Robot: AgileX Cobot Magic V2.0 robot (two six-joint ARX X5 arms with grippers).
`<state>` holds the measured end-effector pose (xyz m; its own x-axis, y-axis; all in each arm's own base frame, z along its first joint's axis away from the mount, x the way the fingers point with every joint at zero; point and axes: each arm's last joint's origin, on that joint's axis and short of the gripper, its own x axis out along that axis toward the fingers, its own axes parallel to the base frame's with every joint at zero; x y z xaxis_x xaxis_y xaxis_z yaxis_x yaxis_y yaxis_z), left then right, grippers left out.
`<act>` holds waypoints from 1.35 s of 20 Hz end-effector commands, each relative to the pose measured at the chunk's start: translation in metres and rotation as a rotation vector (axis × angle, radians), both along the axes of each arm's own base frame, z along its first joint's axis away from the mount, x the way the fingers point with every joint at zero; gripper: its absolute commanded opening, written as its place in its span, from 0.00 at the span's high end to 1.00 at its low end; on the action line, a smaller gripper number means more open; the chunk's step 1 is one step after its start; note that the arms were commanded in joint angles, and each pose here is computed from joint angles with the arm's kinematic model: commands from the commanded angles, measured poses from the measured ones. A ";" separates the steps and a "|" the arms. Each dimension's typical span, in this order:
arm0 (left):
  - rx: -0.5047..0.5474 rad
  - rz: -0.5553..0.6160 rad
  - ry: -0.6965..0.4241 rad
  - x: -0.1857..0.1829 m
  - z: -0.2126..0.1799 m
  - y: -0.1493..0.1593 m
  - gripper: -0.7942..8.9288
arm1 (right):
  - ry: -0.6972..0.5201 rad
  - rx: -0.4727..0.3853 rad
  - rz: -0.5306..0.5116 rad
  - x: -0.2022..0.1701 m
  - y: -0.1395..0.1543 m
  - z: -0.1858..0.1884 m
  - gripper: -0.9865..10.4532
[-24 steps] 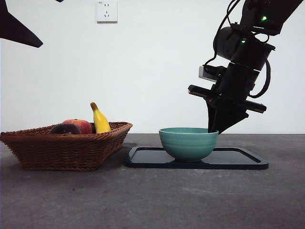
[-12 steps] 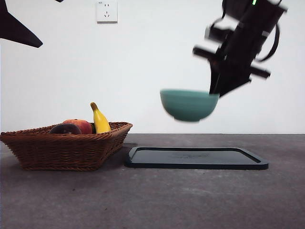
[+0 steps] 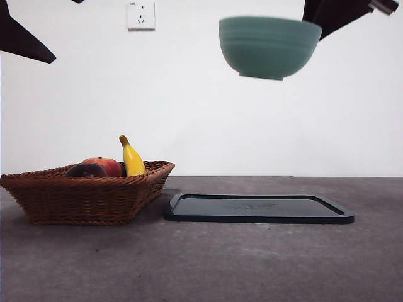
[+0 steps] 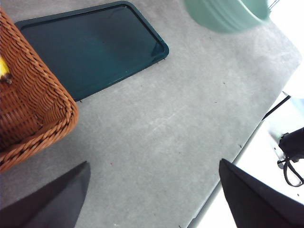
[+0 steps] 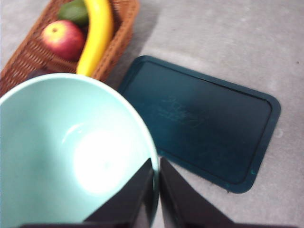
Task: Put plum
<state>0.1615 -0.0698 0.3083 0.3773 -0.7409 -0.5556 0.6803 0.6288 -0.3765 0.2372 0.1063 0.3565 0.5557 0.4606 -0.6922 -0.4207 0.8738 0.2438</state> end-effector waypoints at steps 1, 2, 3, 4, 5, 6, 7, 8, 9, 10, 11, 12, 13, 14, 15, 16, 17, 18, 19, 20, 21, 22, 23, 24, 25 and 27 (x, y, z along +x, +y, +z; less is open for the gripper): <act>0.002 -0.018 -0.020 0.001 0.002 -0.001 0.47 | 0.001 -0.020 0.039 -0.011 0.006 -0.010 0.90; 0.002 -0.018 -0.020 0.001 0.002 -0.001 0.47 | 0.010 -0.024 0.055 -0.017 0.008 -0.018 0.90; 0.002 -0.018 -0.020 0.001 0.002 -0.001 0.47 | 0.021 -0.034 0.062 -0.020 0.010 -0.026 0.90; 0.002 -0.018 -0.019 0.001 0.002 -0.001 0.47 | 0.035 -0.046 0.073 -0.024 0.013 -0.038 0.90; 0.002 -0.018 -0.019 0.001 0.002 -0.001 0.47 | 0.054 -0.047 0.081 -0.026 0.016 -0.048 0.90; 0.002 -0.018 -0.018 0.001 0.002 -0.001 0.47 | 0.072 -0.052 0.095 -0.028 0.020 -0.061 0.90; 0.002 -0.018 -0.017 0.001 0.002 -0.001 0.47 | 0.081 -0.055 0.105 -0.029 0.023 -0.071 0.90; 0.003 -0.018 -0.016 0.001 0.002 -0.001 0.47 | 0.086 -0.047 0.107 -0.031 0.025 -0.082 0.90; 0.003 -0.018 -0.017 0.001 0.002 -0.001 0.47 | 0.093 -0.041 0.108 -0.032 0.028 -0.093 0.90; 0.003 -0.018 -0.017 0.001 0.002 -0.001 0.47 | 0.100 -0.039 0.111 -0.034 0.029 -0.101 0.90; 0.003 -0.018 -0.017 0.001 0.002 -0.001 0.47 | 0.112 -0.038 0.108 -0.036 0.029 -0.110 0.90; 0.003 -0.018 -0.017 0.001 0.002 -0.001 0.47 | 0.125 -0.040 0.110 -0.037 0.030 -0.118 0.90; 0.003 -0.018 -0.017 0.001 0.002 -0.001 0.47 | 0.139 -0.049 0.111 -0.039 0.031 -0.126 0.90; 0.003 -0.018 -0.017 0.001 0.002 -0.001 0.47 | 0.157 -0.059 0.116 -0.040 0.032 -0.134 0.90; 0.003 -0.018 -0.016 0.001 0.002 -0.001 0.47 | 0.164 -0.064 0.120 -0.041 0.033 -0.140 0.90; 0.003 -0.018 -0.016 0.001 0.002 -0.001 0.47 | 0.171 -0.063 0.120 -0.041 0.034 -0.146 0.90; 0.003 -0.018 -0.015 0.001 0.002 -0.001 0.47 | 0.179 -0.064 0.116 -0.041 0.035 -0.151 0.90; 0.003 -0.018 -0.015 0.001 0.002 -0.001 0.47 | 0.178 -0.069 0.114 -0.041 0.036 -0.155 0.90; 0.003 -0.018 -0.015 0.001 0.002 -0.001 0.47 | 0.181 -0.080 0.110 -0.040 0.037 -0.158 0.90; 0.003 -0.018 -0.015 0.001 0.002 -0.001 0.47 | 0.183 -0.094 0.105 -0.040 0.038 -0.161 0.90; 0.003 -0.018 -0.015 0.001 0.002 -0.001 0.47 | 0.187 -0.097 0.107 -0.039 0.039 -0.163 0.90; 0.003 -0.018 -0.015 0.001 0.002 -0.001 0.47 | 0.189 -0.098 0.109 -0.038 0.040 -0.164 0.90; 0.003 -0.018 -0.015 0.001 0.002 -0.001 0.47 | 0.195 -0.103 0.108 -0.037 0.041 -0.166 0.90; 0.003 -0.018 -0.015 0.001 0.002 -0.001 0.47 | 0.201 -0.106 0.110 -0.037 0.042 -0.168 0.90; 0.003 -0.018 -0.015 0.001 0.002 -0.001 0.47 | 0.210 -0.112 0.111 -0.037 0.042 -0.170 0.90; 0.003 -0.018 -0.015 0.001 0.002 -0.001 0.47 | 0.222 -0.120 0.110 -0.036 0.042 -0.173 0.90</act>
<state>0.1609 -0.0696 0.3077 0.3725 -0.7394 -0.5609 0.6789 0.6291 -0.3785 0.2002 0.1450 0.1852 0.3393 0.4178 -0.8428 -0.4643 0.8536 0.2363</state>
